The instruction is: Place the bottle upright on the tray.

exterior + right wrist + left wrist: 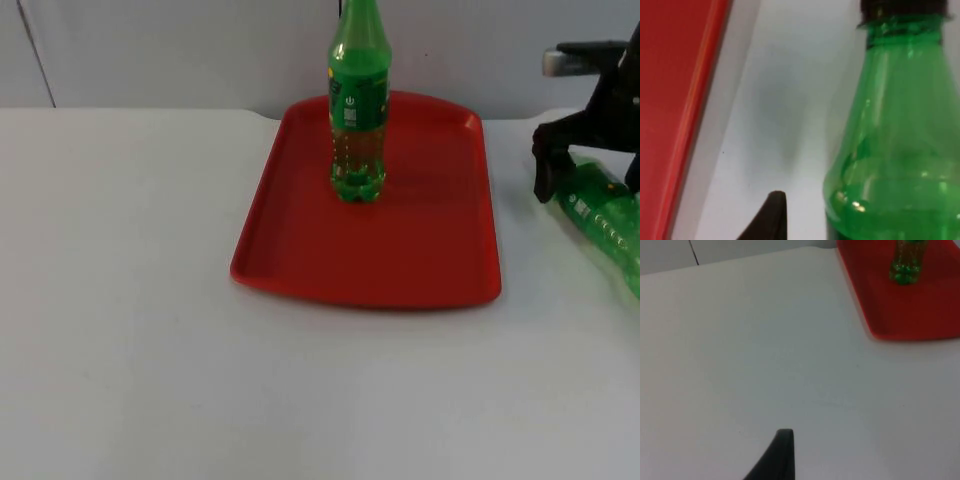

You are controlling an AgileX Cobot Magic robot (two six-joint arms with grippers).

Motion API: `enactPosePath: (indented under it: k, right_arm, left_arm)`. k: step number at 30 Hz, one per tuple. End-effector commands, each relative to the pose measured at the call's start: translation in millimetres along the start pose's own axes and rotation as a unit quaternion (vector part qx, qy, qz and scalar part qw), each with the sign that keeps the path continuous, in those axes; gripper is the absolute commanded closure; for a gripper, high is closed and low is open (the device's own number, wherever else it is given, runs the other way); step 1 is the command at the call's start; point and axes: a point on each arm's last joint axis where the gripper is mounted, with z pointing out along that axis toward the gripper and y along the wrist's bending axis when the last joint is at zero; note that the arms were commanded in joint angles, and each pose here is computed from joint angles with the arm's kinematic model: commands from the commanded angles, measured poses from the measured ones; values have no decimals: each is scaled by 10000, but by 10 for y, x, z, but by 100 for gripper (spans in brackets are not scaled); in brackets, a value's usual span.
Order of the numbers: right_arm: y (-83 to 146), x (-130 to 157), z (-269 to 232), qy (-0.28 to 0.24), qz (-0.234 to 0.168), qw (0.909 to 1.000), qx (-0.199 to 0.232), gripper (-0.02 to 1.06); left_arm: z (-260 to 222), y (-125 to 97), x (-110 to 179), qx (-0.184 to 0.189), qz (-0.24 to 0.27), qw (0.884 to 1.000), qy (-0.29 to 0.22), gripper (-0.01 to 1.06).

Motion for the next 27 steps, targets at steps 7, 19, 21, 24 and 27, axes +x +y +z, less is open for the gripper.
enactPosePath:
  k: [7,19,21,24,27]
  right_arm:
    - [-1,64,111,88,55,9999,-19,2]
    - [-2,65,110,98,37,9999,-12,20]
    - [-4,61,106,88,32,10000,-3,38]
    - [-9,58,106,72,14,10000,26,75]
    - [-24,59,106,79,-42,9999,110,102]
  left_arm:
    - [7,1,1,15,11,10000,-46,0]
    - [7,1,1,15,11,10000,-46,0]
    - [7,1,1,15,11,10000,-46,0]
    - [7,1,1,15,11,10000,-46,0]
    - [7,1,1,15,11,10000,-46,0]
